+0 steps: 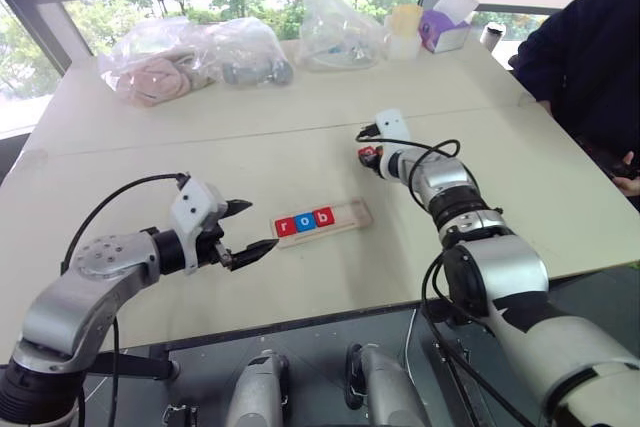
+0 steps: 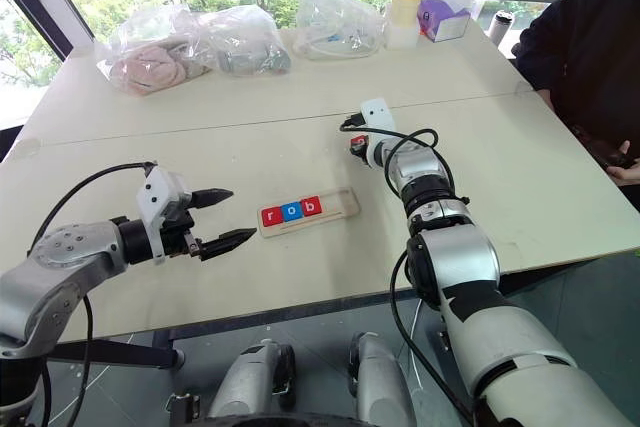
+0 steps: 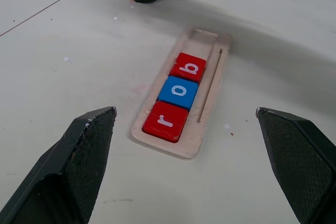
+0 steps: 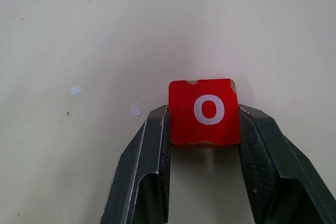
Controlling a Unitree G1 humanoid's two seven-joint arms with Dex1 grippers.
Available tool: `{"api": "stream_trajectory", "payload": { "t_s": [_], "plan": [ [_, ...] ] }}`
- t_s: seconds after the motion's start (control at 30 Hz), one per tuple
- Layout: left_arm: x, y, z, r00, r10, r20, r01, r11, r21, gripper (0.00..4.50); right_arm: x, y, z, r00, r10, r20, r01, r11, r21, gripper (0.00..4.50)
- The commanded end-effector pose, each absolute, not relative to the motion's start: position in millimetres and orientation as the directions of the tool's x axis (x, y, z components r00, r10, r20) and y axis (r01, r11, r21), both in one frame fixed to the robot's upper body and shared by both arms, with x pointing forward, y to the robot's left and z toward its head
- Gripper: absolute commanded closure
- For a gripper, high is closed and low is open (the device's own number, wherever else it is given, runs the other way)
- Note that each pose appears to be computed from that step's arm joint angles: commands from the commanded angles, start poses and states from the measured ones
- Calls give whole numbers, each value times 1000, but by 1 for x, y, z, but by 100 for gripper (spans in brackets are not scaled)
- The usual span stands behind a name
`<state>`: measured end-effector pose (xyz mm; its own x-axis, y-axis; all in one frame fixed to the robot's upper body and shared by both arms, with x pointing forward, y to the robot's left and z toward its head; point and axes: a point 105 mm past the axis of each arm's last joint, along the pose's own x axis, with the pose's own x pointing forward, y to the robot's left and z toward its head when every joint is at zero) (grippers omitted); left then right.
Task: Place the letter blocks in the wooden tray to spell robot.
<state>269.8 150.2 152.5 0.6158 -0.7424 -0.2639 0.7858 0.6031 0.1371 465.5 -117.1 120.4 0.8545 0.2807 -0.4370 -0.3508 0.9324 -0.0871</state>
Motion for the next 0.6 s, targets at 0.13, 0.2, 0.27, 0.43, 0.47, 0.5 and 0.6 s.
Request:
{"api": "stream_trajectory", "payload": {
  "t_s": [0.13,0.2,0.27,0.43,0.47,0.5,0.6],
  "plan": [
    [266,146,163,619,-751,-230,786,594,172,0,465,-130,154,889,250,-384,-328,933,-151,334],
    [266,146,162,616,-753,-232,787,593,170,0,457,-132,165,894,261,-364,-332,931,-149,334],
    [265,144,160,612,-756,-232,791,589,166,0,439,-137,180,902,269,-337,-333,931,-150,334],
    [265,141,159,597,-768,-231,802,576,158,0,390,-147,187,894,262,-363,-324,939,-119,334],
    [265,140,158,589,-774,-234,808,568,155,0,378,-149,184,889,258,-378,-320,941,-110,334],
    [265,139,158,583,-778,-234,812,563,152,0,366,-151,181,882,257,-395,-319,942,-99,334],
    [266,139,158,576,-782,-238,817,555,156,0,350,-156,176,876,234,-422,-297,951,-90,334]
  ]
}}
